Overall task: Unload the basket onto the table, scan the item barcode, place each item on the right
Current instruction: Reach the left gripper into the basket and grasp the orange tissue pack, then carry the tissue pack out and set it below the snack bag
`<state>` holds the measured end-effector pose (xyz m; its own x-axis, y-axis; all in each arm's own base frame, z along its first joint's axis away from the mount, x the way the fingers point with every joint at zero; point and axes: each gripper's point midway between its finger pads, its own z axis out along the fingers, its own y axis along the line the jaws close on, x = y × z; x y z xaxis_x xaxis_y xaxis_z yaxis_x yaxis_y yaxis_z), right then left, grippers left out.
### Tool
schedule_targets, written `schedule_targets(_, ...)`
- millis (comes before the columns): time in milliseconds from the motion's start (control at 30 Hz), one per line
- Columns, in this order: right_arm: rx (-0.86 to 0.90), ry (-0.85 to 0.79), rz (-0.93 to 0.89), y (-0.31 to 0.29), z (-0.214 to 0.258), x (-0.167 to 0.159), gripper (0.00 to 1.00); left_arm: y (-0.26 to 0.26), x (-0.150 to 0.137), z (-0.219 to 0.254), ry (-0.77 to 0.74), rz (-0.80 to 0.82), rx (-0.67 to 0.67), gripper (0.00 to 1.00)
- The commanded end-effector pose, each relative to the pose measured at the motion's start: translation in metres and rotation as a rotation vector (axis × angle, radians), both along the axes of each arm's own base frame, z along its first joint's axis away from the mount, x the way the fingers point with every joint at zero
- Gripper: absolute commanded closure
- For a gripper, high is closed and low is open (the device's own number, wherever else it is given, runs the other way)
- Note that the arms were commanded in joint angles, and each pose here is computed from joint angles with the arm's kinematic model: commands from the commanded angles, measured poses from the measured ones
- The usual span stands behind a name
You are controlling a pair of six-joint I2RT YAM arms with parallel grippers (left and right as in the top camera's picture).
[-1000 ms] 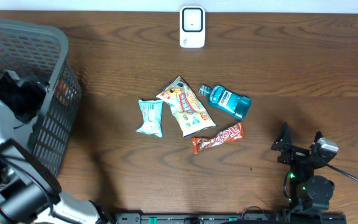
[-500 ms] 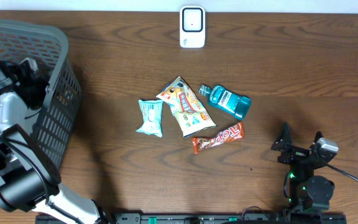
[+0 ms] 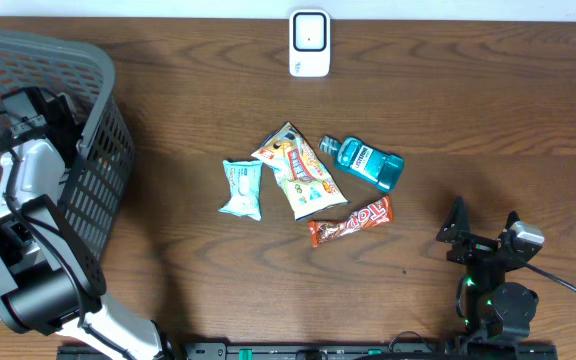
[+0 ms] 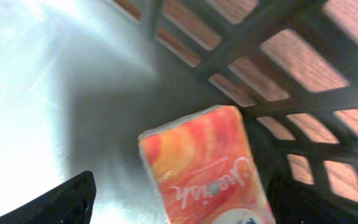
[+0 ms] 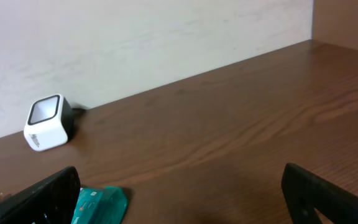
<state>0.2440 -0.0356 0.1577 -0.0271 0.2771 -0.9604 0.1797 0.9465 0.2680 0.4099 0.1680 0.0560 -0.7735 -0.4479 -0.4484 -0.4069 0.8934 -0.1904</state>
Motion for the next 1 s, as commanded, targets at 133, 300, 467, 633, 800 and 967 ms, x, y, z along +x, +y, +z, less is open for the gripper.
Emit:
schedule_targets(133, -0.009, 0.006, 0.005, 0.001, -0.002, 0.0, 0.01, -0.002, -0.012, -0.041, 0.1, -0.007, -0.013, 0.12)
schedule_targets(300, -0.009, 0.006, 0.005, 0.001, -0.002, 0.0, 0.01, -0.006, -0.018, -0.065, 0.15, -0.01, -0.045, 0.54)
schedule_targets(467, -0.009, 0.006, 0.005, 0.001, -0.002, 0.0, 0.01, 0.0, -0.016, -0.053, 0.126, 0.001, -0.03, 0.92)
schedule_targets(633, -0.009, 0.006, 0.005, 0.001, -0.002, 0.0, 0.01, 0.019, -0.015, -0.007, 0.031, 0.09, 0.0, 0.92)
schedule_targets(800, -0.009, 0.006, 0.005, 0.001, -0.002, 0.0, 0.01, 0.056, -0.03, 0.083, -0.16, 0.307, 0.055, 0.93)
schedule_targets(967, -0.009, 0.006, 0.005, 0.001, -0.002, 0.0, 0.01, 0.064, -0.06, 0.191, -0.438, 0.514, 0.036, 0.92)
